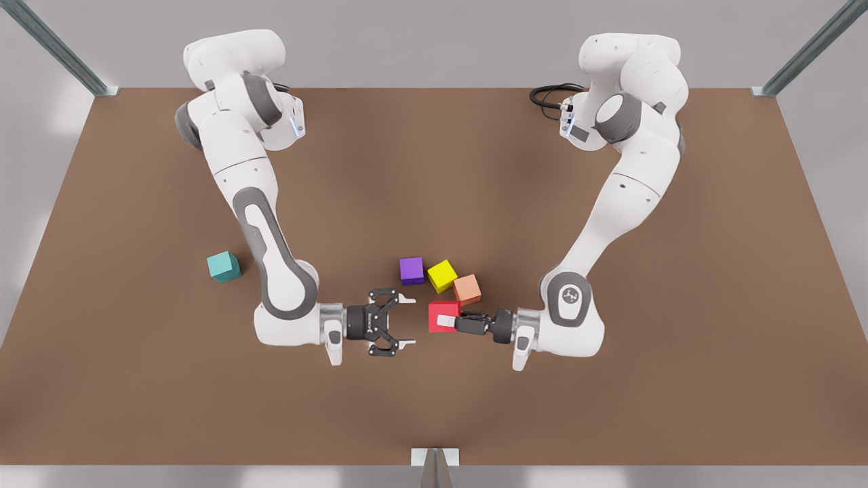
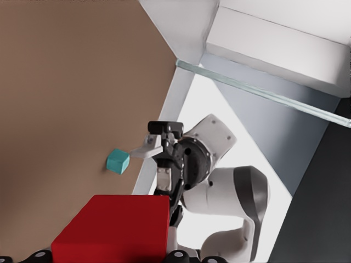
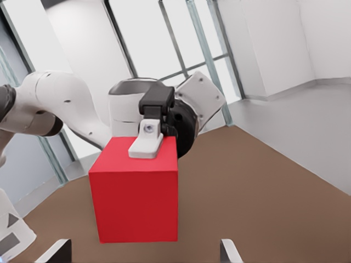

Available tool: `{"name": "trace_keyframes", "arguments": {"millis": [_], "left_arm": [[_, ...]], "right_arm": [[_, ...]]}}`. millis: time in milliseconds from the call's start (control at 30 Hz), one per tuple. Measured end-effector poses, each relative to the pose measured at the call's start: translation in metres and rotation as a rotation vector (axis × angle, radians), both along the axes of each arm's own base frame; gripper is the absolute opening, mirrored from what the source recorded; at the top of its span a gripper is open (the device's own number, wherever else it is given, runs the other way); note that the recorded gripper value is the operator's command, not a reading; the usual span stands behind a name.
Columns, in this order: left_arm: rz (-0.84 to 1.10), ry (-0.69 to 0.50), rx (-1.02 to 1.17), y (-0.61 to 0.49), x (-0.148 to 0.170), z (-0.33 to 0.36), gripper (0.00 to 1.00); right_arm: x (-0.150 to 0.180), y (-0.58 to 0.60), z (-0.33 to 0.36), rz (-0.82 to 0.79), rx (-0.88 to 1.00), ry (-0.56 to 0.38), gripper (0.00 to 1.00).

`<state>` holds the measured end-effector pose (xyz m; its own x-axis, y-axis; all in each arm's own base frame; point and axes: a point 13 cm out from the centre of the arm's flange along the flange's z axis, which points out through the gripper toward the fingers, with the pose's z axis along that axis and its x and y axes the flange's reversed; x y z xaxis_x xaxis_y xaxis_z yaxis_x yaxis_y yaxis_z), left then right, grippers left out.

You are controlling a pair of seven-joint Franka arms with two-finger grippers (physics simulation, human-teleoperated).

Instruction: Pick up red wooden cube and pass to hand red wooden cube and place in blue wooden cube

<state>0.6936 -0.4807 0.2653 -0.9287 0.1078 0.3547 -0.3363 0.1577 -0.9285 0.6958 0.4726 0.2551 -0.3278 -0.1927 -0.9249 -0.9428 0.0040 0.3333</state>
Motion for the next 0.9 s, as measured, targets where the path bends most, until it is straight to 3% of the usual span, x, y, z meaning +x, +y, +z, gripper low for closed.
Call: {"name": "trace_keyframes", "arguments": {"millis": [300, 700, 733, 767, 800, 867, 900], "left_arm": [[0.004, -0.131, -0.014, -0.003, 0.003, 0.001, 0.67], [0.001, -0.238, -0.026, -0.016, 0.0, -0.003, 0.67], [0.003, -0.244, -0.026, -0.017, 0.0, -0.003, 0.67], [0.005, -0.25, -0.026, -0.017, 0.001, -0.003, 0.67], [0.005, -0.255, -0.027, -0.017, 0.001, -0.003, 0.67], [0.007, -0.264, -0.027, -0.017, 0.002, -0.004, 0.67], [0.007, -0.268, -0.027, -0.016, 0.002, -0.004, 0.81]], "right_arm": [[0.0, 0.027, 0.006, -0.039, 0.057, -0.138, 1.0], [-0.014, 0.063, 0.005, -0.036, 0.082, -0.243, 1.0], [-0.014, 0.065, 0.004, -0.04, 0.081, -0.249, 0.93], [-0.013, 0.065, 0.003, -0.045, 0.078, -0.256, 0.73], [-0.012, 0.065, 0.003, -0.047, 0.075, -0.263, 0.61], [-0.011, 0.064, 0.002, -0.051, 0.069, -0.275, 0.61], [-0.01, 0.064, 0.001, -0.053, 0.067, -0.28, 0.61]]}}
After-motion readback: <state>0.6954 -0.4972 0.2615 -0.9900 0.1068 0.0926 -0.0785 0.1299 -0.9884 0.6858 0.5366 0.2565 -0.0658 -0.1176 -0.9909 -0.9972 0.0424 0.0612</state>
